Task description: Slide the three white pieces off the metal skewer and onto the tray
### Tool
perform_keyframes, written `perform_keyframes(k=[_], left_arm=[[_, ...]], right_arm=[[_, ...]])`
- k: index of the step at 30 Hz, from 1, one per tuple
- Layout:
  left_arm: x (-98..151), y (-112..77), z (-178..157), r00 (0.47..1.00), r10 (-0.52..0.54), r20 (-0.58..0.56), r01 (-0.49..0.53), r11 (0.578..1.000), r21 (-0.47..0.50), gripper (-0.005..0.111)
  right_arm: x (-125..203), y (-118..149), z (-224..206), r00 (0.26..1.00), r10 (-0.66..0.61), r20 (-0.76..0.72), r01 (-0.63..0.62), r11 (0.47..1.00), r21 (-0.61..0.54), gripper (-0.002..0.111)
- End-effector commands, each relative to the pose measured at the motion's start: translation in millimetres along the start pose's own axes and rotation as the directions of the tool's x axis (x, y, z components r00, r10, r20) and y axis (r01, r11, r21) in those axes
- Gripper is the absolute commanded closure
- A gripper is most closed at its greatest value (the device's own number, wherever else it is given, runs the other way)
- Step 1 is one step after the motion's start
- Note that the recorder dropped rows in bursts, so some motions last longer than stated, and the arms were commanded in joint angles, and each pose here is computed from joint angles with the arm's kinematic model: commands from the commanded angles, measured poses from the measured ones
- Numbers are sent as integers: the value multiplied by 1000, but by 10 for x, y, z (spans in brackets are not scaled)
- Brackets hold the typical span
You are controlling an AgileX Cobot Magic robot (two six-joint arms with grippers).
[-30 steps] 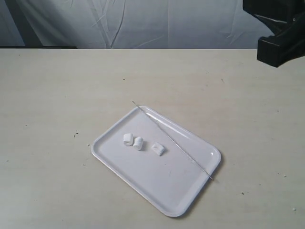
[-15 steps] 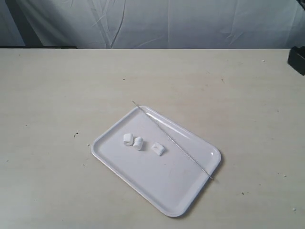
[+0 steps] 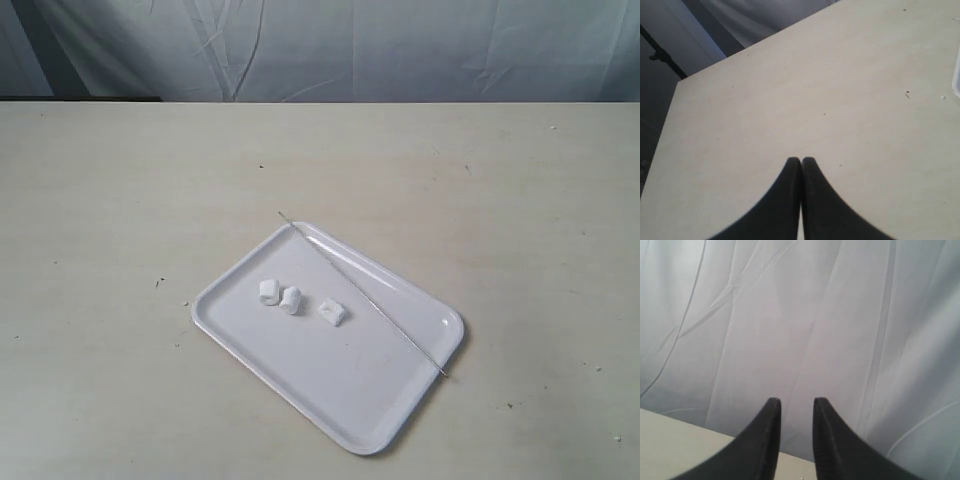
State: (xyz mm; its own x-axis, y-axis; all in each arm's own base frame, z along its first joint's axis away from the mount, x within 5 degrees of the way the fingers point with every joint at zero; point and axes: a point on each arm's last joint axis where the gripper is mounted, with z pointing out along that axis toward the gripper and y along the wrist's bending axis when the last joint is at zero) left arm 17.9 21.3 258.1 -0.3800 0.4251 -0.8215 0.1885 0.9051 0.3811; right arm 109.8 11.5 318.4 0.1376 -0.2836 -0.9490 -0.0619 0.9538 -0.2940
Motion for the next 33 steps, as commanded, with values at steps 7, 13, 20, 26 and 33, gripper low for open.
perform_keyframes(k=[7,13,20,26,33], left_arm=[[-191,-166,-46,982,132,132,-124,990,-66,107],[-223,-149,-36,987,94,132,-72,984,-165,107],[-65,-196,218,985,69,160,-37,980,-195,107],[55,-270,339,990,15,143,5,989,-145,107],[260,-313,512,993,60,102,-41,983,-177,107]], right_arm=[[604,174,-267,995,21,-102,-23,1000,-21,85],[904,294,-462,980,55,-194,-69,995,-70,85],[1020,386,-629,957,42,-288,-90,984,-155,85],[986,362,-702,972,51,-231,-79,990,-114,85],[998,292,-696,966,69,-250,-68,998,14,85]])
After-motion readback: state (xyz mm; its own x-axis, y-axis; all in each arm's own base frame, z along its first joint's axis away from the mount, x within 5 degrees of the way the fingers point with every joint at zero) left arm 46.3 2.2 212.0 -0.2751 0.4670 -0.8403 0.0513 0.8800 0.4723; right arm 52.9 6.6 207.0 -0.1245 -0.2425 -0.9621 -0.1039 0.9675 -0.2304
